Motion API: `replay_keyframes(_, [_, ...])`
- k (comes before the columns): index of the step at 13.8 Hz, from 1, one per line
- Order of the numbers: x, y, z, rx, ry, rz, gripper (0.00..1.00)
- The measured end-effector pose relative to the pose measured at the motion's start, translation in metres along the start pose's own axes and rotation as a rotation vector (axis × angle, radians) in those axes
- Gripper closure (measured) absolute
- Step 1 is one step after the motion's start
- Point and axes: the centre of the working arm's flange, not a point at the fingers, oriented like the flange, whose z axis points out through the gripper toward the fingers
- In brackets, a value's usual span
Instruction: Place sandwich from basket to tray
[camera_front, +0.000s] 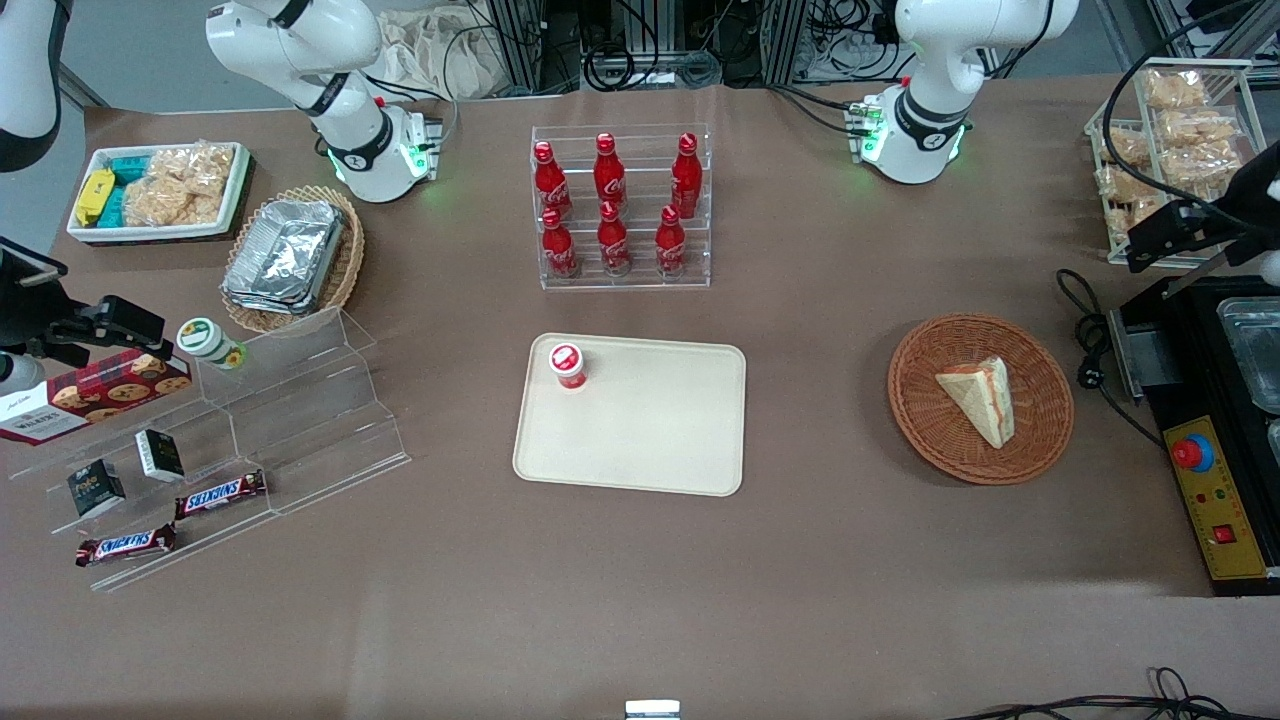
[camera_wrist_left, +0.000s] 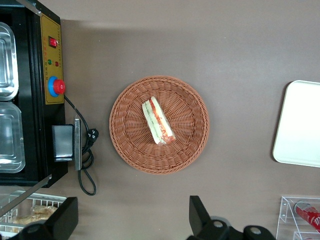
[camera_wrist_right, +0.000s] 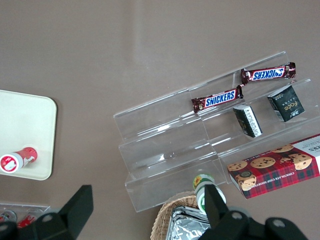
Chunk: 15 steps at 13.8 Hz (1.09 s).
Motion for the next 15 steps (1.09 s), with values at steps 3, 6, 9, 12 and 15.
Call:
replay_keyframes(3, [-0.001,-0.002,0.000,0.000,-0.001,-0.004,0.00])
replay_keyframes(6, [0.000,-0.005,0.010,0.000,-0.020,-0.015,0.00])
replay_keyframes(9, [0.005,-0.004,0.037,0.004,-0.073,-0.064,0.00])
replay_keyframes(12, [0.018,-0.004,0.076,0.012,-0.098,-0.145,0.00])
replay_keyframes(15, [0.025,-0.003,0.127,0.019,-0.110,-0.238,0.00])
